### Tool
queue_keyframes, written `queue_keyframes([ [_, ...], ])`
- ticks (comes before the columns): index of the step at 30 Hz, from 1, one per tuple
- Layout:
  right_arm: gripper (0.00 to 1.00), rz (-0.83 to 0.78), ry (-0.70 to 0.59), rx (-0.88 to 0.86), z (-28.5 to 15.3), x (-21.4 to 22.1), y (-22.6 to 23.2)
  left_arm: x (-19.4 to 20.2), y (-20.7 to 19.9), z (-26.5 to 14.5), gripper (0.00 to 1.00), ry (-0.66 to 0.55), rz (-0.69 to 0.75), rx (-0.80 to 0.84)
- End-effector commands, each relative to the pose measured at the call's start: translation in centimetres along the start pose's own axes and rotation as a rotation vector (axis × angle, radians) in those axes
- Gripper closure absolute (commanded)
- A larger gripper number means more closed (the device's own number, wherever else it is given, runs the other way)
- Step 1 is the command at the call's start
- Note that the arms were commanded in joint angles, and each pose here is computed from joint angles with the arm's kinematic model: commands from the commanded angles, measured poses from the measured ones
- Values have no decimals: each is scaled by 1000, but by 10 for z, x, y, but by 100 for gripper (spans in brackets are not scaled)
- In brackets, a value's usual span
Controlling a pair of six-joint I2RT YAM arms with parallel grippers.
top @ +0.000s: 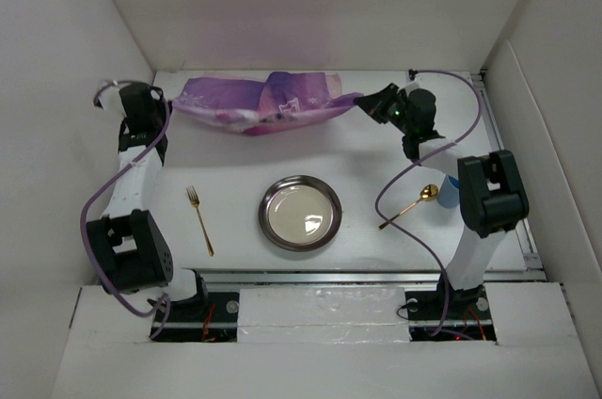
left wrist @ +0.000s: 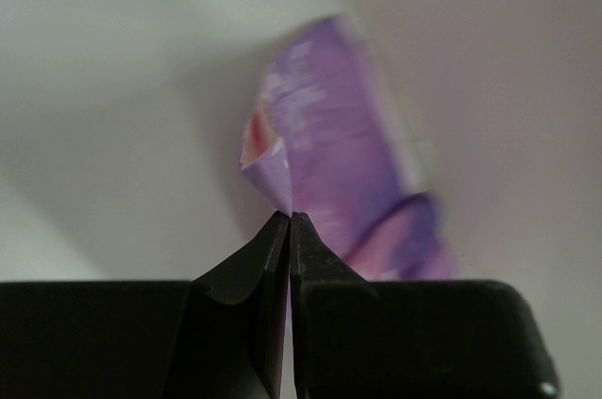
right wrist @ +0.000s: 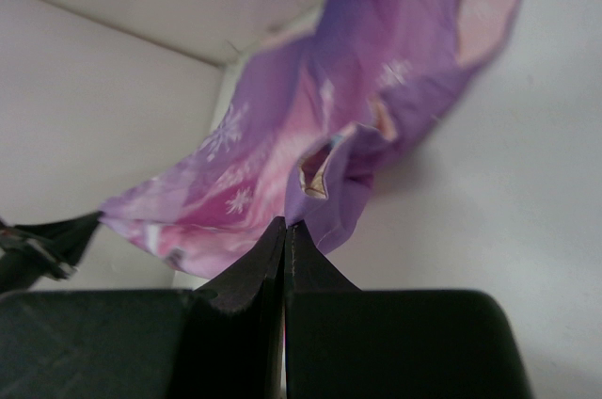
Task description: Set the dinner table for one person
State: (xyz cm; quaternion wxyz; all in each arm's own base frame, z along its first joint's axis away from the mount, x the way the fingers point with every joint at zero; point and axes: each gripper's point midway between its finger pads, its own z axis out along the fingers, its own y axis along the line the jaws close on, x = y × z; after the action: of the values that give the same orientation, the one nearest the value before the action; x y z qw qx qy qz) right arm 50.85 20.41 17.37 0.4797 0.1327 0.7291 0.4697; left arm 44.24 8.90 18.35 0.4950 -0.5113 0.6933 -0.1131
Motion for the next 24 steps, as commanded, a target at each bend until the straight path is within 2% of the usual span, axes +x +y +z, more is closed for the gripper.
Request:
queue_keyframes([
  [1, 100, -199, -157, -60, -26, -68, 78, -97, -117, -85, 100, -238, -26, 333],
  [2, 100, -238, -216, -75, -42, -88, 111, -106, -130, -98, 100, -254, -30, 373],
  [4, 100, -306, -236, -56, -58, -102, 136, -131, -161, -138, 100, -302, -47, 481],
  [5, 100, -341, -319, -92, -81, -130, 177, -137, -171, -151, 100, -308, -48, 525],
  [7, 100, -398, -343, -79, -102, -141, 201, -156, -193, -193, 100, -348, -63, 624],
  [8, 100, -430, -414, -116, -128, -161, 236, -160, -199, -206, 100, -356, -63, 657],
  [11, 100, -504, -485, -87, -173, -184, 273, -178, -216, -264, 100, -411, -65, 778],
  [14, 100, -531, -526, -97, -202, -195, 295, -177, -223, -284, 100, -396, -53, 841],
  [18, 100, -565, -563, -70, -230, -204, 309, -172, -228, -289, 100, -371, -35, 880],
  [21, 100, -565, -562, -57, -235, -206, 308, -160, -236, -266, 100, -309, 14, 871],
  [22, 100, -560, -546, -43, -230, -202, 299, -149, -235, -238, 100, -262, 27, 836],
  [24, 100, -557, -556, -34, -227, -203, 291, -135, -235, -211, 100, -204, 62, 812],
])
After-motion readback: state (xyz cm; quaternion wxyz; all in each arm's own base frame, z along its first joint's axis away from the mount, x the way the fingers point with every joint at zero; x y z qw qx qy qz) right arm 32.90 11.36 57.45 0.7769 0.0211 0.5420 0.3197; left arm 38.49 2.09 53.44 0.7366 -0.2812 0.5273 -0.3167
